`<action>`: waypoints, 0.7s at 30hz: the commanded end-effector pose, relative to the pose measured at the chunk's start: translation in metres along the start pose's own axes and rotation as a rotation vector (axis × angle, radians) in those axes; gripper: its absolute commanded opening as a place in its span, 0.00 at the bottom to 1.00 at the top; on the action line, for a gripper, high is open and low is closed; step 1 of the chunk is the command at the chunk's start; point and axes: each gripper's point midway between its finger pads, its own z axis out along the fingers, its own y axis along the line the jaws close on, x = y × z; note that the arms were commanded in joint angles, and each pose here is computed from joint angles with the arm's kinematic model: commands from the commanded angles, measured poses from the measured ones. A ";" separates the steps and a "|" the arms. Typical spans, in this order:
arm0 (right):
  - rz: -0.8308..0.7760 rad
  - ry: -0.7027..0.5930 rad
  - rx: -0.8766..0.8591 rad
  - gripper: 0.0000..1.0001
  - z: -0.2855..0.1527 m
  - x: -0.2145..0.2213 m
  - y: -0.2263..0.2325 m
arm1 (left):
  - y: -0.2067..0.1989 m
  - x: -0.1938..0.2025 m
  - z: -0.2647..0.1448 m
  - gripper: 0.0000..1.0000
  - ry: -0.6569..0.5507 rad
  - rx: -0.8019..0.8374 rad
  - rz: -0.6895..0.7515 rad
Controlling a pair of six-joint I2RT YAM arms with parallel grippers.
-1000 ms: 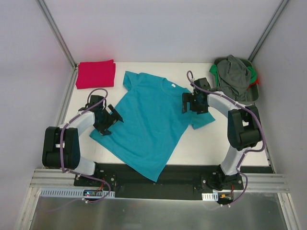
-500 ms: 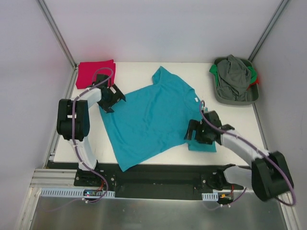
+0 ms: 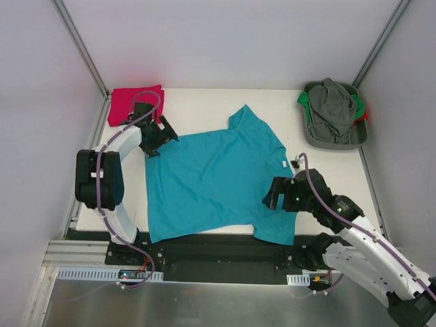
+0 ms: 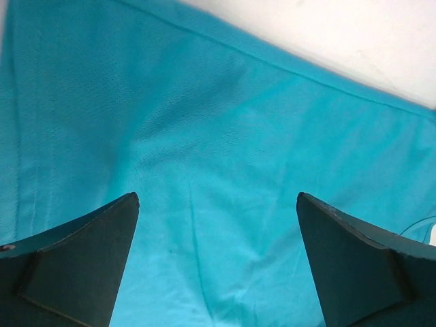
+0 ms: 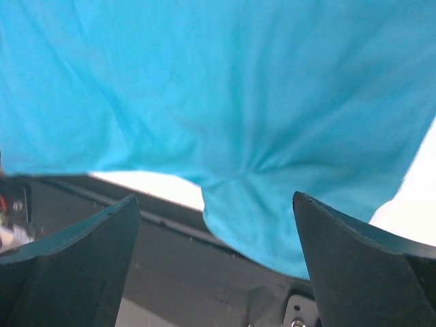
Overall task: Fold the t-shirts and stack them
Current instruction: Flatten out the tshirt
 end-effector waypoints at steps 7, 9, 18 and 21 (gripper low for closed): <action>-0.029 -0.184 0.039 0.96 0.045 -0.188 0.019 | -0.099 0.003 -0.074 0.99 -0.112 0.258 0.301; -0.079 -0.149 -0.011 0.96 0.073 -0.223 0.030 | -0.118 0.017 -0.069 0.99 -0.036 0.330 0.350; -0.210 0.006 -0.057 0.96 0.204 -0.333 0.017 | -0.062 0.029 -0.029 0.99 0.013 0.174 0.333; -0.158 0.039 -0.083 0.96 0.230 -0.336 0.004 | -0.035 0.020 -0.021 0.99 0.002 0.107 0.294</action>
